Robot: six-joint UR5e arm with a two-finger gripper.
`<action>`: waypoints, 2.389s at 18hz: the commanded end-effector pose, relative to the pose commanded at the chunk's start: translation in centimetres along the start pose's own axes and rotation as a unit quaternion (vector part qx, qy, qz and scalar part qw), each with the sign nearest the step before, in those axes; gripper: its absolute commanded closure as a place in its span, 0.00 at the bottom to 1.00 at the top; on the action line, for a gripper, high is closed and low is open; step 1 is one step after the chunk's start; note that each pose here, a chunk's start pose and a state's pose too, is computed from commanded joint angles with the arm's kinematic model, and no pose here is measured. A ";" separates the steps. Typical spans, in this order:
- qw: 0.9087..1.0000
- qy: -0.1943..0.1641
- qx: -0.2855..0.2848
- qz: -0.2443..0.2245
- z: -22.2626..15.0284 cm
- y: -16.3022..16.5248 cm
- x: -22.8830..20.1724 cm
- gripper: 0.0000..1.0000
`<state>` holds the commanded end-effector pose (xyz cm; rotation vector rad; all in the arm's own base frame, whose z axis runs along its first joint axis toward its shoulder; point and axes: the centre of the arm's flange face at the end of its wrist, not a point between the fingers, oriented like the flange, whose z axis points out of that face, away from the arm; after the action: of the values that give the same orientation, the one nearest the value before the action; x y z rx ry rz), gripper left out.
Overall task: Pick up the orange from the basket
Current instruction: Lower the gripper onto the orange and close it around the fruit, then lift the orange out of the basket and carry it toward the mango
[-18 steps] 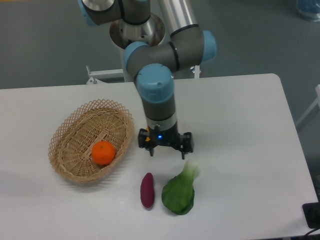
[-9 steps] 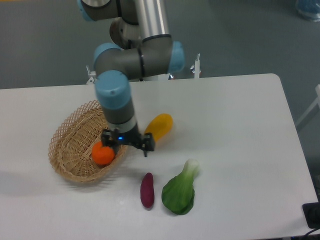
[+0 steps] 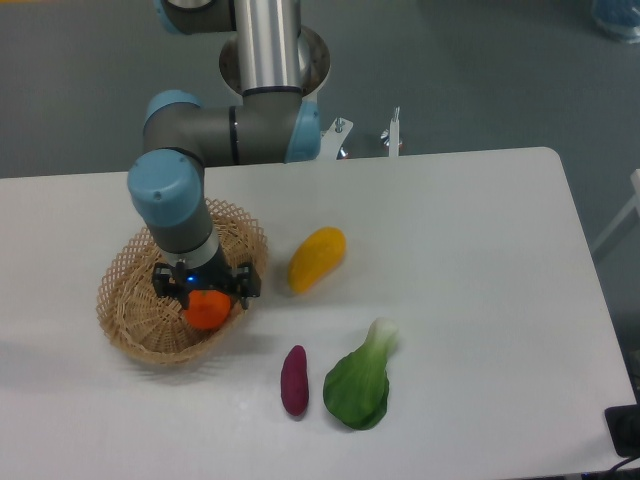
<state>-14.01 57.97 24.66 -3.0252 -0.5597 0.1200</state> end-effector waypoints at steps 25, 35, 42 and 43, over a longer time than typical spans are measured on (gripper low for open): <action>0.999 -0.021 -0.033 0.021 3.4 1.0 1.8 0.49; 1.000 -0.018 0.004 0.020 -0.3 0.2 -0.5 0.49; 0.998 -0.033 0.027 0.036 -3.3 -0.4 -7.6 0.49; 0.998 -0.035 0.025 0.049 -3.2 -0.4 -8.2 0.49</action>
<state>-21.48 55.27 28.37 -3.0096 -0.4073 0.2431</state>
